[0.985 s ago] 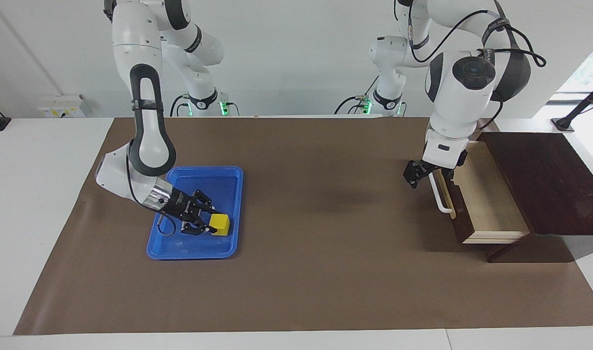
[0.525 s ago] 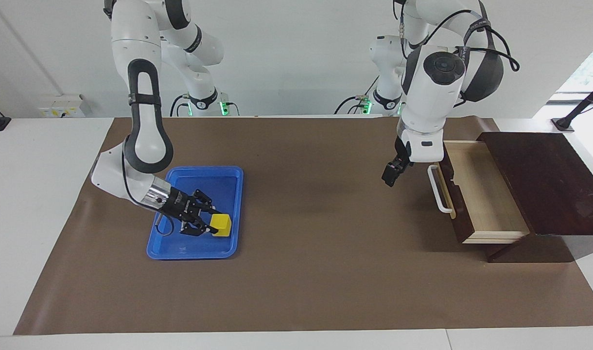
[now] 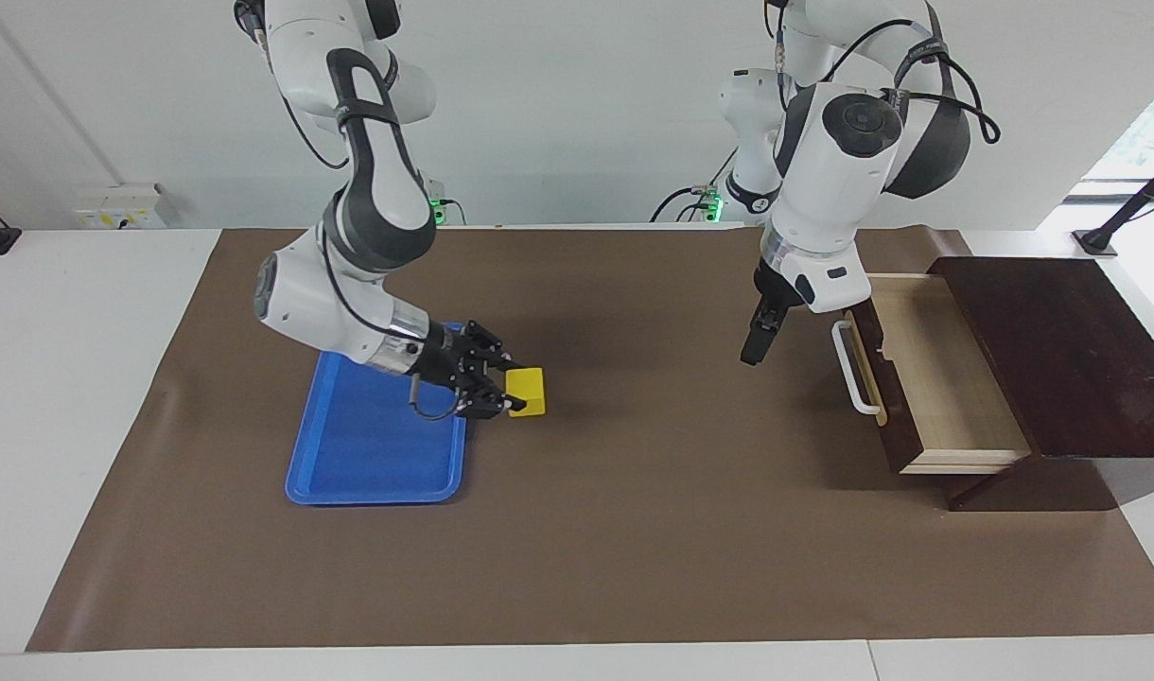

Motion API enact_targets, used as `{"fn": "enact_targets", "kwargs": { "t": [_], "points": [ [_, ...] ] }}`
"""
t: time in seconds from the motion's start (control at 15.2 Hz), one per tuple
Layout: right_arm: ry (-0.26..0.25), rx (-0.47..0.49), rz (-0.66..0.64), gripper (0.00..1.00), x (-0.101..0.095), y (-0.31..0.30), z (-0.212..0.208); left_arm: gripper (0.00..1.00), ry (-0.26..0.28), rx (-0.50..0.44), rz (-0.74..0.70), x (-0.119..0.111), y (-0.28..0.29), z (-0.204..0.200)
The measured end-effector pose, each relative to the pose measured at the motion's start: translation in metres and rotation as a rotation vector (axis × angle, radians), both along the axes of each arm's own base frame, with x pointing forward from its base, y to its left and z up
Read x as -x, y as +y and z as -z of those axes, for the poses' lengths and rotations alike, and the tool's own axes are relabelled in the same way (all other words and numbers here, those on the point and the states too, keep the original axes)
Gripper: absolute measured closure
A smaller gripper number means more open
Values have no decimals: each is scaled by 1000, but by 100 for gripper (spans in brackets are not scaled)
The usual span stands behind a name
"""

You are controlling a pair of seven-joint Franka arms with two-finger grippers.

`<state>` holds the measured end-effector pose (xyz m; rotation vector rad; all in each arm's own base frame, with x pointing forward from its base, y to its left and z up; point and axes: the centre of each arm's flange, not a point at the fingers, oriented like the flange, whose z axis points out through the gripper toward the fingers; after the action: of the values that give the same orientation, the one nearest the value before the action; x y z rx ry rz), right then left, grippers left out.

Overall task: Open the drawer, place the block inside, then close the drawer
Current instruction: 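Carry the cube toward the left gripper with the right gripper, then grasp the cube with the left gripper while the right gripper holds it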

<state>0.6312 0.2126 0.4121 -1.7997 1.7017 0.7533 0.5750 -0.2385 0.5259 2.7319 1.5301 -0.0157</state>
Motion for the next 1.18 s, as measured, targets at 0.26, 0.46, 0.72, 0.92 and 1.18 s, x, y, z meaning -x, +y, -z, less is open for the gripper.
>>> {"fn": "enact_targets", "kwargs": {
  "t": [0.26,0.46,0.72,0.92,1.18],
  "points": [
    [18,15,19,45,18,59,-10,0,-6,45,-145,9,-27,-3],
    [31,18,12,45,28,83,-11,0,-7,50,-213,20,-54,-3],
    [42,20,16,45,33,93,-11,0,-27,76,-319,34,-90,0],
    [44,21,26,45,35,100,-13,0,-38,96,-368,42,-114,18],
    [35,22,26,45,41,114,-14,0,-39,101,-465,38,-113,39]
  ]
}}
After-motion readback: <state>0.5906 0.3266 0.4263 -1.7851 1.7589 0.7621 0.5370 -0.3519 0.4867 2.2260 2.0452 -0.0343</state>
